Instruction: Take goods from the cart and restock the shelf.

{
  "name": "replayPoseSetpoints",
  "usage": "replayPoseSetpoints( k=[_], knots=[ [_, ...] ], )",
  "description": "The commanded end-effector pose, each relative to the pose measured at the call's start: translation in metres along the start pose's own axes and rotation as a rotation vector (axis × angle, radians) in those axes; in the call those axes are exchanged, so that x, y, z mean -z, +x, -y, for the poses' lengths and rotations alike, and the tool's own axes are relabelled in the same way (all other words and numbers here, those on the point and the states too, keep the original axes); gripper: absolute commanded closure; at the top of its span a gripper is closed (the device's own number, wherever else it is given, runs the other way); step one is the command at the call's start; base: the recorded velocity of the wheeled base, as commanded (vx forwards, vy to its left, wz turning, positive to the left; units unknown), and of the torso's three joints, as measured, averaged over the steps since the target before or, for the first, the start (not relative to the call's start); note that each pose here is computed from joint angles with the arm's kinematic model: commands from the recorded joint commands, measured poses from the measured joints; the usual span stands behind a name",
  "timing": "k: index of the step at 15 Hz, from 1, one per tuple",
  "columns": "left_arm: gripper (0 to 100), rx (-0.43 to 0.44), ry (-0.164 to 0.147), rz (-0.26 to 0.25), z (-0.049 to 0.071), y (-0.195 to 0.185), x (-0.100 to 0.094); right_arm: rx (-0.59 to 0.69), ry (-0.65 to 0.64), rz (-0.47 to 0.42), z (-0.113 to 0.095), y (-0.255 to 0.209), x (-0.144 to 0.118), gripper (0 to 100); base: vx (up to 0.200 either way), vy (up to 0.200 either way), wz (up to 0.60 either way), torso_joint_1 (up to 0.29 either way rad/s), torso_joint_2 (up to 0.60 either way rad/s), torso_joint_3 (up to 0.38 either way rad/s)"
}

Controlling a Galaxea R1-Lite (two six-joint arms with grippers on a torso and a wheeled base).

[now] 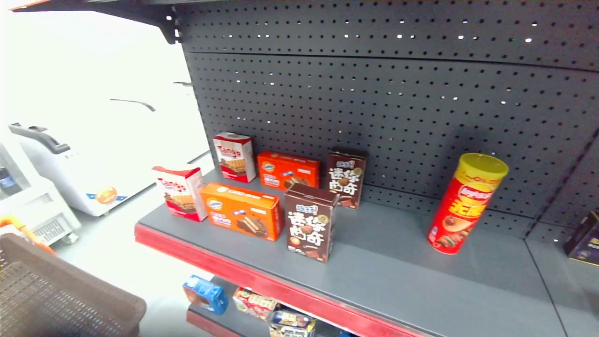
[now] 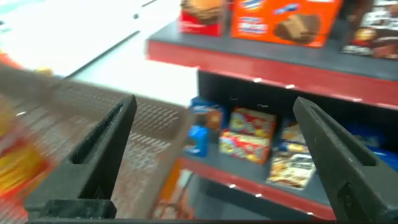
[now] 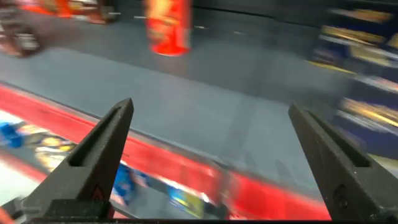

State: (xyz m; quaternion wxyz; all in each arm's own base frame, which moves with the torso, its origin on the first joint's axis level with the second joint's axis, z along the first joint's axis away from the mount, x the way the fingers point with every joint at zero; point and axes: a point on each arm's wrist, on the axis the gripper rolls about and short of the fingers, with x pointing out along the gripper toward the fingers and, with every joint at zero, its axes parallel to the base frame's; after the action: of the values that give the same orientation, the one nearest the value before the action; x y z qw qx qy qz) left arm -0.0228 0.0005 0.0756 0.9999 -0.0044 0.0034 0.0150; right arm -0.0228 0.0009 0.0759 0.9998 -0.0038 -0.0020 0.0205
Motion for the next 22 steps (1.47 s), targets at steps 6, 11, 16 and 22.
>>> replayPoseSetpoints(
  k=[6, 11, 16, 22],
  knots=[
    [0, -0.001, 0.000, 0.001, 0.000, 0.000, 0.000, 0.000, 0.000, -0.001, 0.000, 0.000, 0.000, 0, 0.000, 0.000, 0.60, 0.002, 0.00, 0.002],
    [0, -0.001, 0.000, 0.002, 0.000, 0.000, 0.000, 0.000, 0.000, -0.001, 0.000, 0.000, 0.000, 0, 0.000, 0.000, 0.60, 0.000, 0.00, 0.003],
    [0, -0.022, 0.007, 0.007, 0.000, 0.000, -0.001, 0.001, 0.004, -0.001, 0.000, 0.000, 0.000, 0, 0.000, 0.000, 0.12, 0.000, 0.00, 0.000],
    [0, 0.011, 0.147, -0.071, 0.002, 0.017, -0.165, 0.001, 0.004, -0.001, 0.000, 0.000, 0.000, 0, 0.000, 0.000, 0.00, 0.000, 0.00, 0.000]
  ],
)
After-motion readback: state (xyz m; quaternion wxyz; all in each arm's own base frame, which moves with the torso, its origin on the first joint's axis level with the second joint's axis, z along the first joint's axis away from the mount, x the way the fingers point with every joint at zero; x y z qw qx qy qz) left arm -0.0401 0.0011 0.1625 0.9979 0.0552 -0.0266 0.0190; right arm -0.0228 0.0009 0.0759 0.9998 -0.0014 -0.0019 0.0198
